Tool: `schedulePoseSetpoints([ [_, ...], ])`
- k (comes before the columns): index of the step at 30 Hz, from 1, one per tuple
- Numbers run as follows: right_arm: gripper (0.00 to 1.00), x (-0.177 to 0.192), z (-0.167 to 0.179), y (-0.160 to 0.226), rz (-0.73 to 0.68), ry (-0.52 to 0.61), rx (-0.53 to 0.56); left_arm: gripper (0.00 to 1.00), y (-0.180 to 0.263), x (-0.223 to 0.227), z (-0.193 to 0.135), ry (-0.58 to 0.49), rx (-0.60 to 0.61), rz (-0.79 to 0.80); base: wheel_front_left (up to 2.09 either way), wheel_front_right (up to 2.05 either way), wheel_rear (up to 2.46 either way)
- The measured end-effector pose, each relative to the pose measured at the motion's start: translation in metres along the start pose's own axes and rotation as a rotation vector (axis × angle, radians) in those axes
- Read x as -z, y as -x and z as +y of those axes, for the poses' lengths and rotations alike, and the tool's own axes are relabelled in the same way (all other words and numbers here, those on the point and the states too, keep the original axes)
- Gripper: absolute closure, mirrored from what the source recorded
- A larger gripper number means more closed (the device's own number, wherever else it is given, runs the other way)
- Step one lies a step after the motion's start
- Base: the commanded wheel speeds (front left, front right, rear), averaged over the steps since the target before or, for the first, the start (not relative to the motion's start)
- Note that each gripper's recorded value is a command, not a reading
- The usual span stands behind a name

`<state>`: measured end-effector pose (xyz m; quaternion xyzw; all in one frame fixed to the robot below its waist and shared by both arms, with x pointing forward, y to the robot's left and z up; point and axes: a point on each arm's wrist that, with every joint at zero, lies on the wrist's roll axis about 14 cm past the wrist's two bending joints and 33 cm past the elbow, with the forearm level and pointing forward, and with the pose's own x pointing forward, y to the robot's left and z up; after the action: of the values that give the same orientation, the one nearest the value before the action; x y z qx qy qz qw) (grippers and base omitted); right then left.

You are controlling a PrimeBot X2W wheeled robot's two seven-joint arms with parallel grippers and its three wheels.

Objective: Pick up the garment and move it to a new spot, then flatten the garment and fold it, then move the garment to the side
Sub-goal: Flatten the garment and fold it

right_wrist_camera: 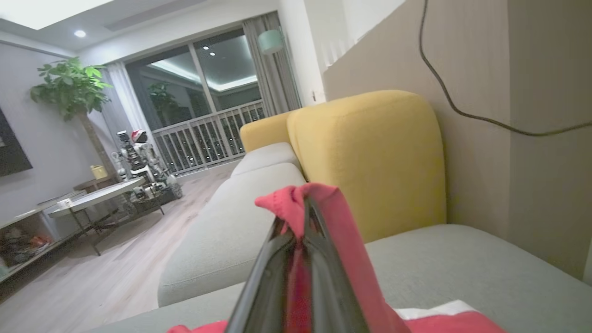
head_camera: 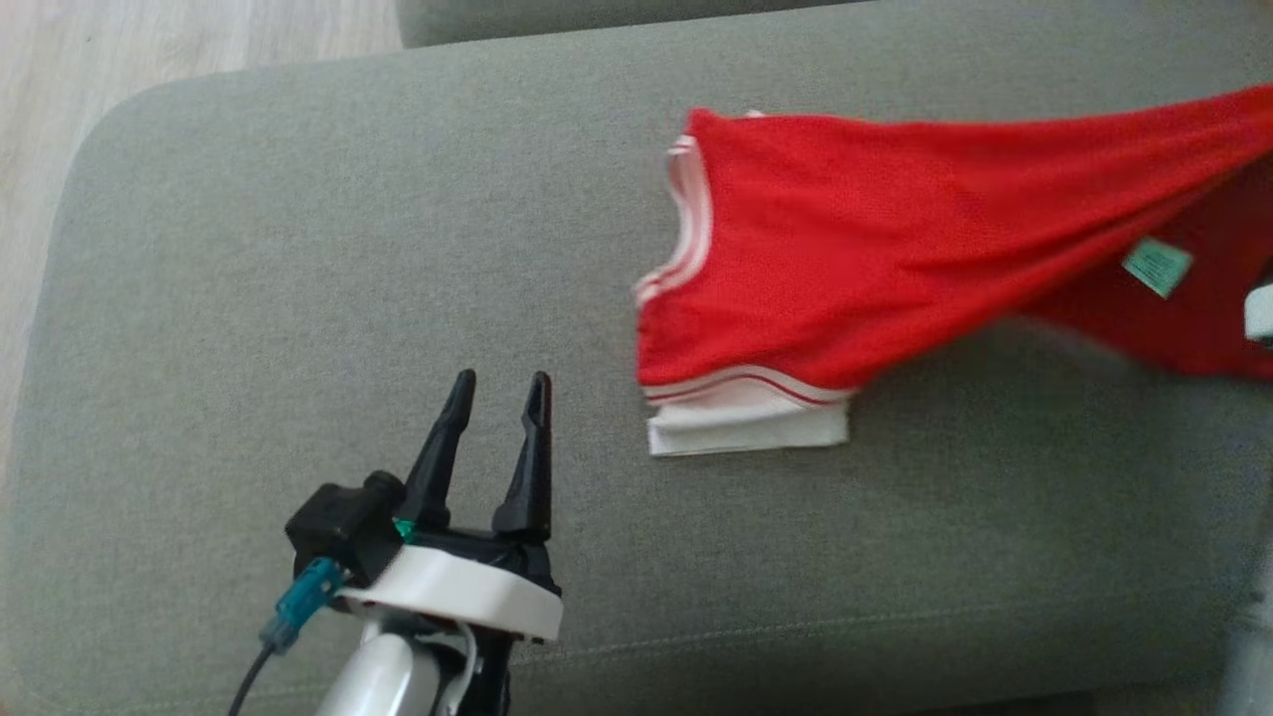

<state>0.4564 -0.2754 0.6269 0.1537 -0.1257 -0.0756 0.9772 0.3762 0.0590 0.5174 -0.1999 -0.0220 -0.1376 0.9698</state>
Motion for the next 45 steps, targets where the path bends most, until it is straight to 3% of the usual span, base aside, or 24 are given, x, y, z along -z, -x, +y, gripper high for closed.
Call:
schedulePoseSetpoints([
  [3, 1.0, 0.007, 0.022, -0.009, 0.058, -0.003, -0.055, 0.0, 0.003, 0.001, 0.001, 0.0, -0.004, 0.003, 0.0, 0.0, 0.0],
  [10, 1.0, 0.097, 0.059, -0.054, 0.334, 0.08, -0.093, 0.0, 0.004, -0.003, 0.019, -0.012, -0.061, -0.006, 0.0, 0.0, 0.0],
  [15, 1.0, 0.127, 0.062, -0.079, 0.384, 0.239, -0.105, 0.0, 0.005, -0.005, 0.029, -0.011, -0.091, -0.007, 0.0, 0.0, 0.0],
  [18, 1.0, 0.147, 0.055, -0.088, 0.412, 0.267, -0.087, 0.0, 0.006, -0.004, 0.037, -0.008, -0.118, -0.005, 0.0, 0.0, 0.0],
  [19, 0.67, 0.153, 0.053, -0.089, 0.42, 0.27, -0.082, 0.0, 0.006, -0.002, 0.039, -0.007, -0.124, 0.0, 0.0, 0.0, 0.0],
  [20, 0.0, 0.158, 0.051, -0.089, 0.425, 0.269, -0.078, 0.0, 0.005, -0.001, 0.04, -0.006, -0.125, 0.004, 0.0, 0.0, 0.0],
  [26, 0.0, 0.154, 0.038, -0.082, 0.368, 0.249, -0.057, 0.0, -0.002, 0.005, 0.031, 0.003, -0.093, 0.016, 0.0, 0.0, 0.0],
  [32, 0.0, 0.158, 0.047, -0.056, 0.359, 0.216, -0.119, 0.0, -0.01, 0.006, 0.024, 0.004, -0.065, 0.016, 0.0, 0.0, 0.0],
  [40, 0.0, 0.164, -0.022, 0.02, 0.473, 0.149, 0.01, 0.0, -0.016, 0.008, 0.009, 0.009, -0.017, 0.017, 0.0, 0.0, 0.0],
  [45, 0.0, 0.16, -0.05, 0.047, 0.514, 0.118, 0.087, 0.0, -0.018, 0.013, 0.01, 0.015, -0.015, 0.03, 0.0, 0.0, 0.0],
])
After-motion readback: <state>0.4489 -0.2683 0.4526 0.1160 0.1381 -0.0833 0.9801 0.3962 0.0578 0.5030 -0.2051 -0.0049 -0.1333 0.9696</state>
